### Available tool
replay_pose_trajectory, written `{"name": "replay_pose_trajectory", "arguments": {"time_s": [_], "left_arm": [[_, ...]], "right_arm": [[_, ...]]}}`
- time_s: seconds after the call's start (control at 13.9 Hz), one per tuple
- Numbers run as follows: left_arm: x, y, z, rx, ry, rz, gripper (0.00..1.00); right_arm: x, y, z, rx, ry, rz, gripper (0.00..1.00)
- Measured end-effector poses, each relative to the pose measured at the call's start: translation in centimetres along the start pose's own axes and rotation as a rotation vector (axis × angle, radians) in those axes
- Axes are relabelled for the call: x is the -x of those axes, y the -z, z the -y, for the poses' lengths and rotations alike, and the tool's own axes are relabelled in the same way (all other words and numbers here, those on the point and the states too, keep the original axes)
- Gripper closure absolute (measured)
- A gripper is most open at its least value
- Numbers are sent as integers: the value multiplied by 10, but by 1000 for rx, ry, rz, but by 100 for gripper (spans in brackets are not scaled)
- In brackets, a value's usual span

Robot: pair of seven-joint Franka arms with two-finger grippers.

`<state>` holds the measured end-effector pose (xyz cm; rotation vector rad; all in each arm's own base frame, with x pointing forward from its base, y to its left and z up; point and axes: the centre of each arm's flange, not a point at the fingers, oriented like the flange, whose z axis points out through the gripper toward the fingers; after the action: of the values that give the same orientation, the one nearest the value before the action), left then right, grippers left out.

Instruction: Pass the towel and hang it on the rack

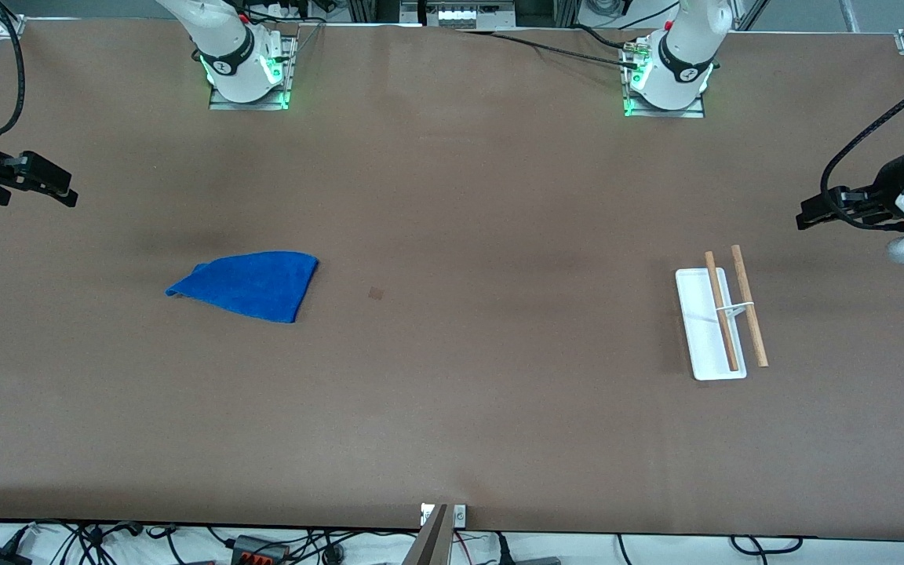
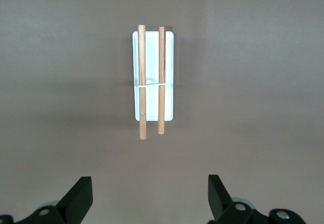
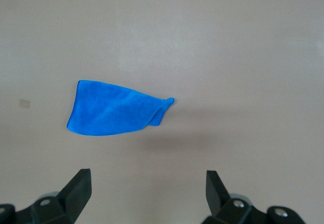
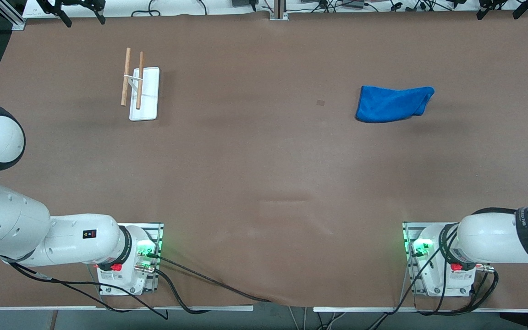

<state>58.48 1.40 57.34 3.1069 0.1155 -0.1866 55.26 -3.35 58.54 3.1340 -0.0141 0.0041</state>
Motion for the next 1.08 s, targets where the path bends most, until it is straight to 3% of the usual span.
{"name": "replay_pose_trajectory", "arguments": {"time_s": [0.79, 0.93, 1.08], "left_arm": [[0, 0, 0, 0, 0, 0, 0], [0, 0, 0, 0, 0, 0, 0], [0, 0, 0, 0, 0, 0, 0]], "right_arm": [[-8, -12, -1, 31, 6, 2, 0], [-23, -40, -6, 33, 1, 24, 0], [-39, -85, -16, 33, -15, 83, 0]]}}
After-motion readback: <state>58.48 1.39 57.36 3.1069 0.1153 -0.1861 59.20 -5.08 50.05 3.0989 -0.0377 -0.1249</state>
